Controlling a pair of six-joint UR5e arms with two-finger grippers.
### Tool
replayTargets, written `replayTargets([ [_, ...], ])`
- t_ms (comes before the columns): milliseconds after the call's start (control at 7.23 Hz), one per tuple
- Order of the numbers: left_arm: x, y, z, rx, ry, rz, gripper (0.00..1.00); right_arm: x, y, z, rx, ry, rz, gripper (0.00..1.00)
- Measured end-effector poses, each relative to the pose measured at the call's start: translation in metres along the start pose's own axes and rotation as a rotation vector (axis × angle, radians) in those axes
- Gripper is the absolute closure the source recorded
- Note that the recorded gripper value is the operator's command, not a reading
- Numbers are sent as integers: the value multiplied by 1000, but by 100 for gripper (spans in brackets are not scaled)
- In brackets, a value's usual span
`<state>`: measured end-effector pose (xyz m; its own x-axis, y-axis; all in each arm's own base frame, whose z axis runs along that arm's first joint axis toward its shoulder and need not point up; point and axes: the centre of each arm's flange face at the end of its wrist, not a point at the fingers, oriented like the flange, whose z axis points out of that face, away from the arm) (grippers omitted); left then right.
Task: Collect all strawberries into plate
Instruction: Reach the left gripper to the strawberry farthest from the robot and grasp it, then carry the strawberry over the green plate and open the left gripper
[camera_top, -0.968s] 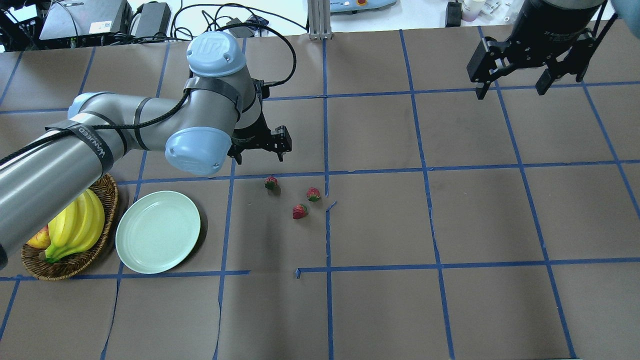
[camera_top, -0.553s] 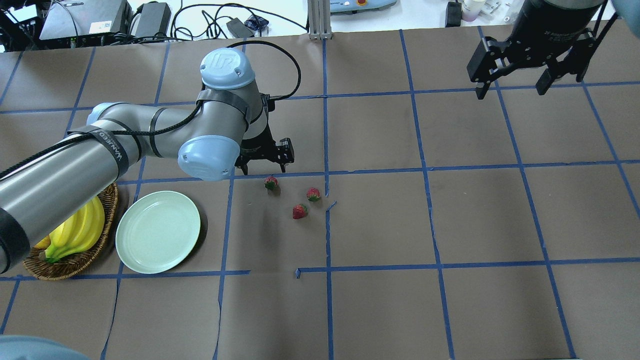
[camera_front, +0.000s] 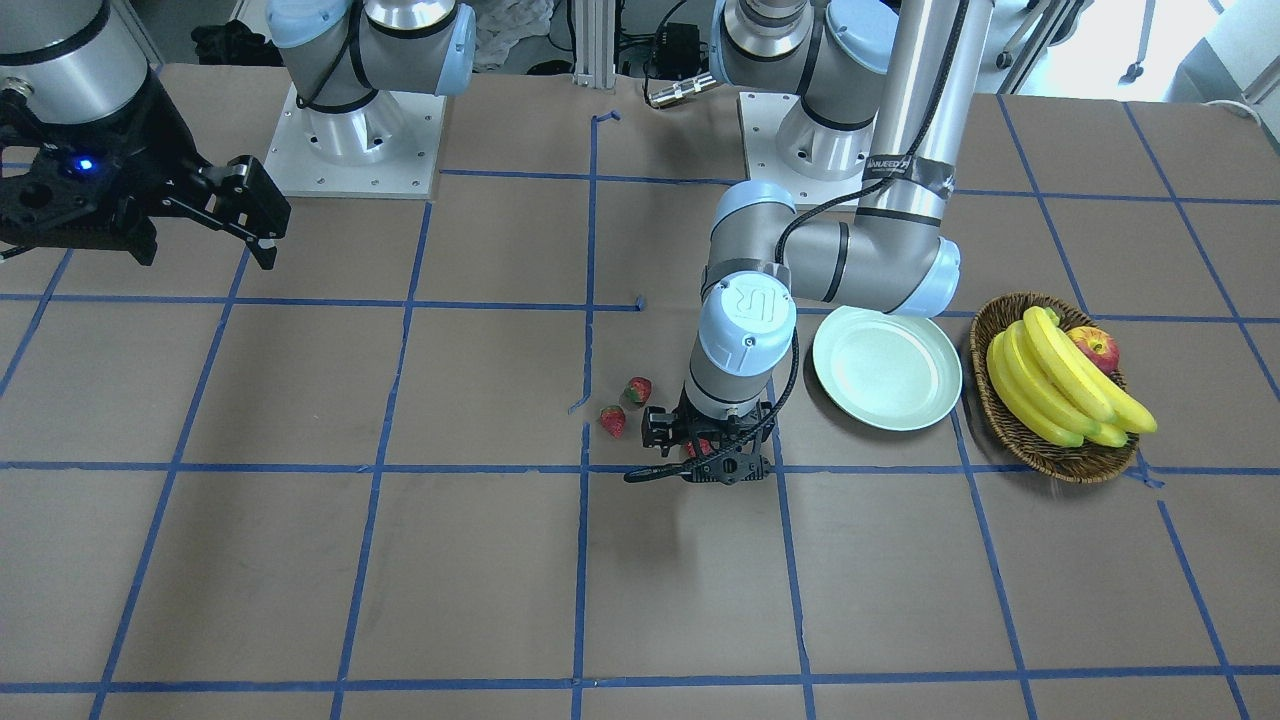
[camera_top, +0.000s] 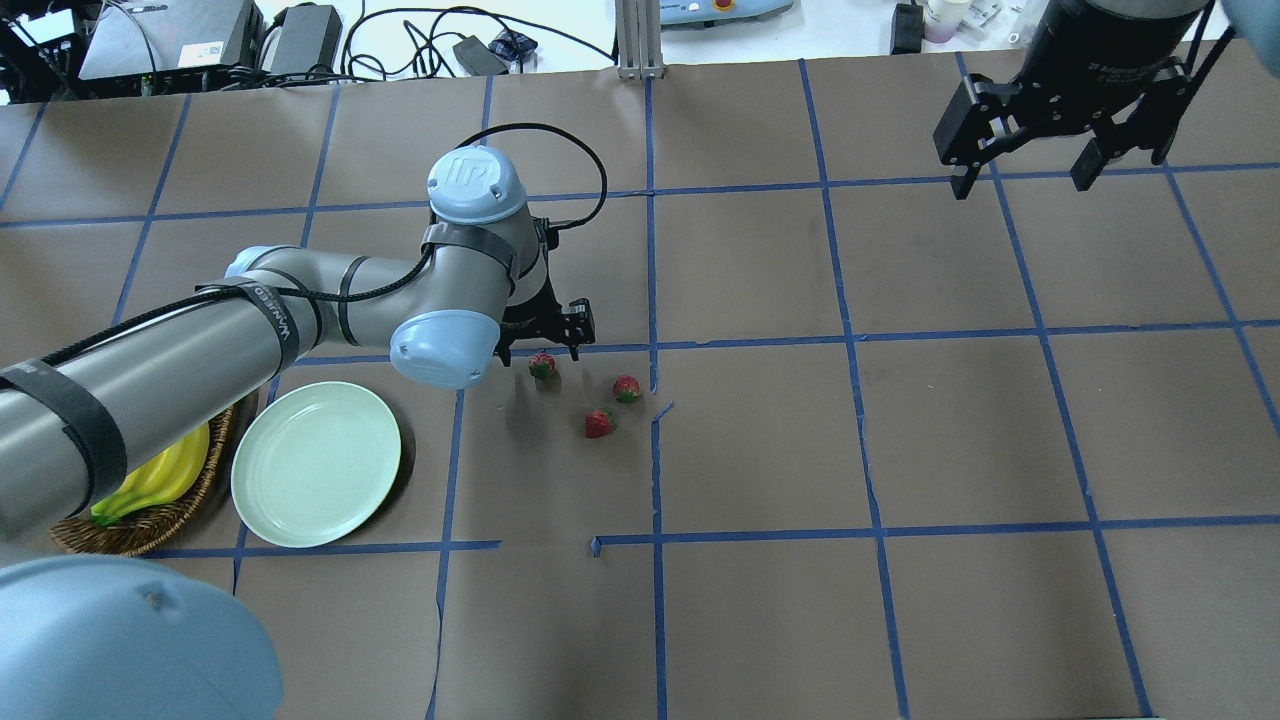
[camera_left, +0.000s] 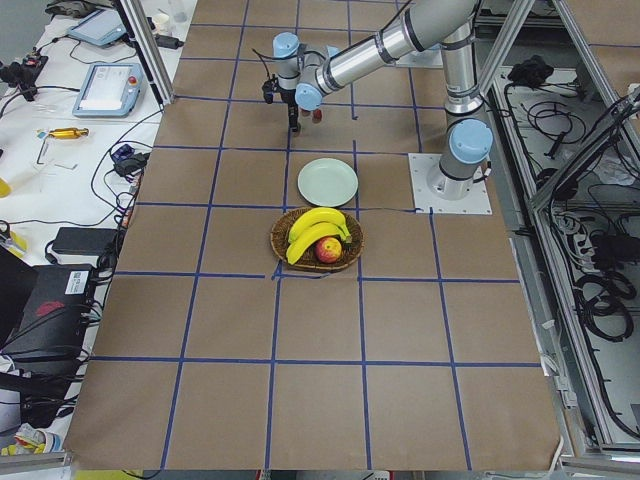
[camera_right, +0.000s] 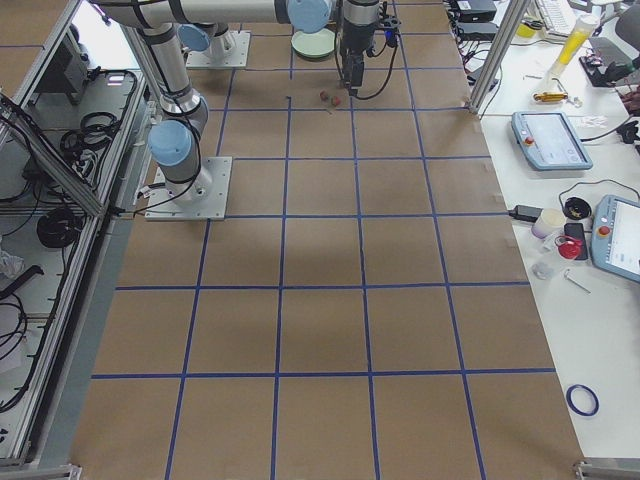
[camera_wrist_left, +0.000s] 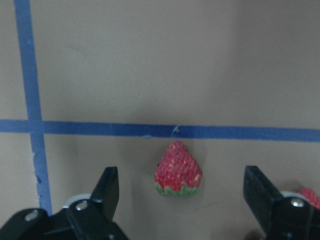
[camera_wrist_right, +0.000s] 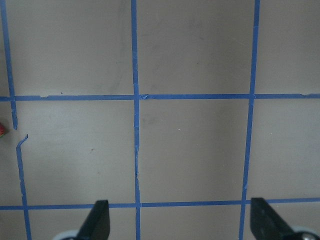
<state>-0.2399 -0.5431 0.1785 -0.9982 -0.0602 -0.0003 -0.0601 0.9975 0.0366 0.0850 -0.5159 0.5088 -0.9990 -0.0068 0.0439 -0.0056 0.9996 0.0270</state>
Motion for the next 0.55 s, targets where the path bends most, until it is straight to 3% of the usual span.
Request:
replayTargets([
  [415, 6, 1, 8, -1, -8, 12, 74, 0, 0, 0, 1, 1, 0, 0],
  [553, 8, 2, 6, 1, -9, 21, 79, 0, 0, 0, 1, 1, 0, 0],
])
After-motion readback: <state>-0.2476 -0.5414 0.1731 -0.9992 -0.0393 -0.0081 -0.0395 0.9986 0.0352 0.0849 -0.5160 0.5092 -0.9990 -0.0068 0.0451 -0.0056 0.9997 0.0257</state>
